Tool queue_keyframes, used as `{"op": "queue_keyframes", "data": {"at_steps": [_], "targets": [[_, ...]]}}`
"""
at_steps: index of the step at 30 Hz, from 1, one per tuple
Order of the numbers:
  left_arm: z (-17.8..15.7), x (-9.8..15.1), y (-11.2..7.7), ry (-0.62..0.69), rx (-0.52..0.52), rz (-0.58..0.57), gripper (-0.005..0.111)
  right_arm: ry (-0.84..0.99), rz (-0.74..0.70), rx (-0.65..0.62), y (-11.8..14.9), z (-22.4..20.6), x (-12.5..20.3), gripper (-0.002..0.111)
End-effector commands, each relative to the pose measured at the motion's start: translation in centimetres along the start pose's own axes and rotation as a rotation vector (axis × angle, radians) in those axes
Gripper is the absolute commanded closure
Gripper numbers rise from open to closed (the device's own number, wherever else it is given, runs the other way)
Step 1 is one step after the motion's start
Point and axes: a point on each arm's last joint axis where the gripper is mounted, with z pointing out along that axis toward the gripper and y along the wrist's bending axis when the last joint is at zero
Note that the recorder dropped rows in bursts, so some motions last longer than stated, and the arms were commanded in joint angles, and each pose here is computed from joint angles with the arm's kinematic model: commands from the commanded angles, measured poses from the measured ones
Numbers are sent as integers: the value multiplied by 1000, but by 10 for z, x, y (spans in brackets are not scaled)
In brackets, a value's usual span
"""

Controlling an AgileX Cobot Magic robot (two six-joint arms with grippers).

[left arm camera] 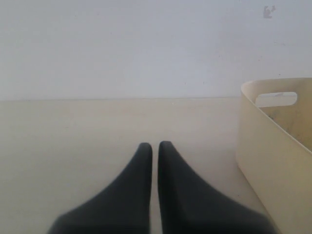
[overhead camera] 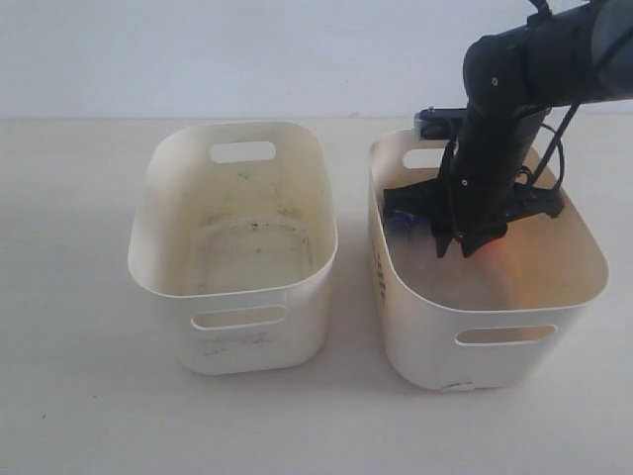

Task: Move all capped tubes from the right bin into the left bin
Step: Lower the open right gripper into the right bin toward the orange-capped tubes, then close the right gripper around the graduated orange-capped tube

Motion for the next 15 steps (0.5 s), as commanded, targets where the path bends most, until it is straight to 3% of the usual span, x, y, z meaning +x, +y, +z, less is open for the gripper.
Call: {"op": "queue_keyframes", "data": {"at_steps": [1,2,15], "targets": [[0,-1,0,-6,8,-7,103,18,-11,17,-1,3,0,55],[0,-1,0,-6,8,-7,103,21,-11,18,-1,5,0,50],[0,-1,0,-6,8,-7,103,84,-10,48,0,35,4,53]]}}
